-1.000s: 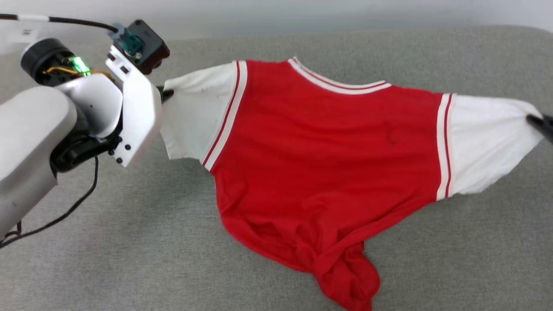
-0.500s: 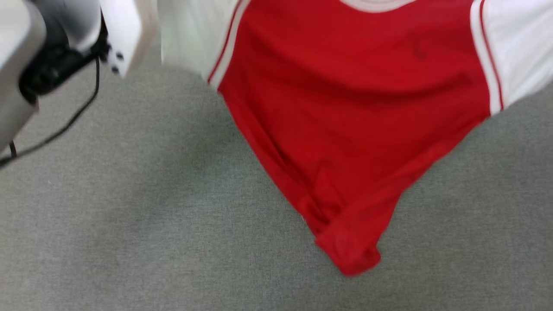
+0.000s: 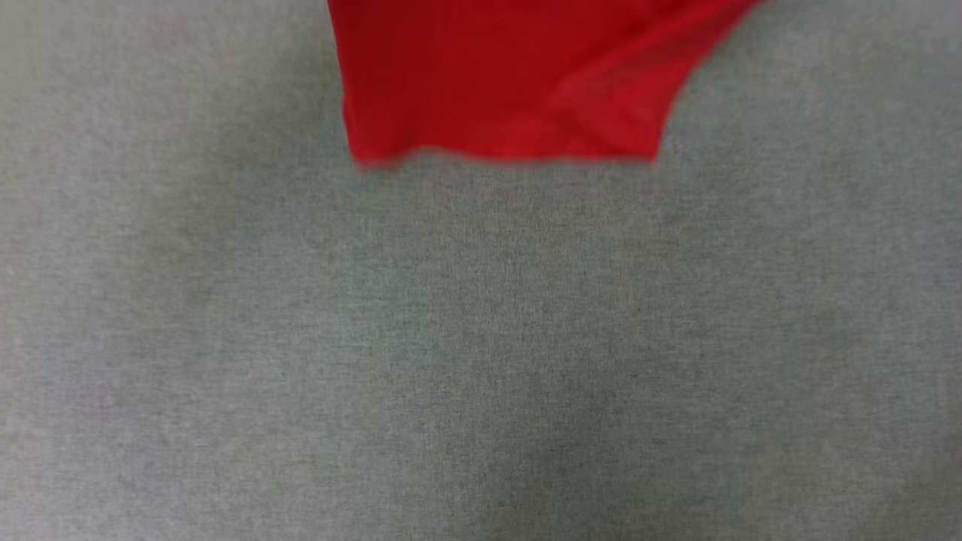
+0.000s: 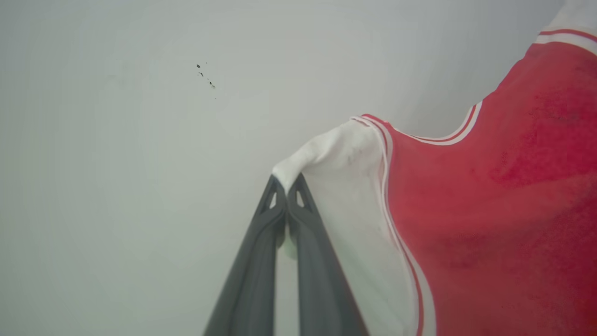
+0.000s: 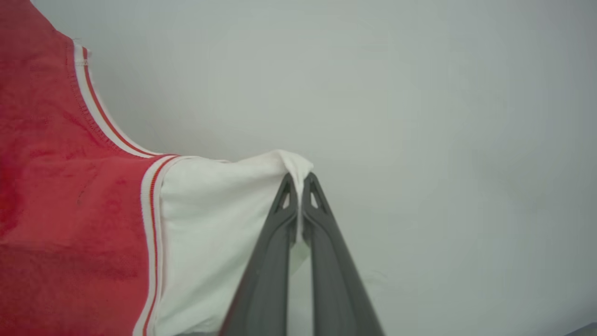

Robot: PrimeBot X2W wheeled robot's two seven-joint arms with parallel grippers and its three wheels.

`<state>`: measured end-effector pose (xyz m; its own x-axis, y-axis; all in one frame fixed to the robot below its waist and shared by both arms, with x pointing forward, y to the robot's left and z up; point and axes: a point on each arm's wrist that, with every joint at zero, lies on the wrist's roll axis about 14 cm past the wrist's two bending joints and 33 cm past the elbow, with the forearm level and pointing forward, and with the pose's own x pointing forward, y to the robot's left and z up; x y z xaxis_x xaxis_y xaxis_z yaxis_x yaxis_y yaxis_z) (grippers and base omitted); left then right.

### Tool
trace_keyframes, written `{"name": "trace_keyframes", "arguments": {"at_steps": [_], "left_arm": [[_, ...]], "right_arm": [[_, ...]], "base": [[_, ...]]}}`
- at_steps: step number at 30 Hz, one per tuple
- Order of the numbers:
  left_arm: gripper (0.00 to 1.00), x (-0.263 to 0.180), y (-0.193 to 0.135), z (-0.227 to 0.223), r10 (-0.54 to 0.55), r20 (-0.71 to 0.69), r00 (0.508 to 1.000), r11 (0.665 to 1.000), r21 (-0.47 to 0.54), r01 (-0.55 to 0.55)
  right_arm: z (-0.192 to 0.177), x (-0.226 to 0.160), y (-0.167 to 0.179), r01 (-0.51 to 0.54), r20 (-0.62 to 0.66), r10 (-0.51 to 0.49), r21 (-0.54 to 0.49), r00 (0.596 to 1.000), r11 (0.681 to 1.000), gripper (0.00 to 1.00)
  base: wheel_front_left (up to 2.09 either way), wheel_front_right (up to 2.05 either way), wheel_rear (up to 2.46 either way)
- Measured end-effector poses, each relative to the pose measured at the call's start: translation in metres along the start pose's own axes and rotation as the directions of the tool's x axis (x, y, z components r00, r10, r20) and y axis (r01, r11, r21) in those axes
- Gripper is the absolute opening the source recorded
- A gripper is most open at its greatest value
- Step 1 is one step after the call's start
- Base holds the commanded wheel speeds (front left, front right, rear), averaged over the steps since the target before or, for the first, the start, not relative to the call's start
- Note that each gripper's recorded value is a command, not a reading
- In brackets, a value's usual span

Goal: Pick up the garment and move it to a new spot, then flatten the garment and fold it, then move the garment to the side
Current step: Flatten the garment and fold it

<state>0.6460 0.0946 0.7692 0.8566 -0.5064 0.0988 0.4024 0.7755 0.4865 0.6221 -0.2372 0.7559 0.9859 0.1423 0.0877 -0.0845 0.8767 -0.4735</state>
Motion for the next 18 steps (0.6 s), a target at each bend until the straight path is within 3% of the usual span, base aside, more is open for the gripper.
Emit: {"name": "trace_keyframes", "arguments": {"at_steps": [10, 18], "left_arm": [[0.0, 0.04, 0.039, -0.007, 0.11, 0.117, 0.987, 0.994, -0.009, -0.11], [0.0, 0.051, 0.021, -0.071, 0.083, 0.023, 0.996, 0.995, -0.058, -0.082]], "right_arm": [[0.021, 0.067, 0.004, 0.046, 0.142, -0.042, -0.028, 0.989, 0.999, 0.0], [-0.036, 0.092, 0.052, -0.057, 0.046, 0.059, -0.043, 0.997, 0.997, 0.0]], "base": [[0.0, 0.0, 0.0], [0.0, 0.0, 0.0]]}}
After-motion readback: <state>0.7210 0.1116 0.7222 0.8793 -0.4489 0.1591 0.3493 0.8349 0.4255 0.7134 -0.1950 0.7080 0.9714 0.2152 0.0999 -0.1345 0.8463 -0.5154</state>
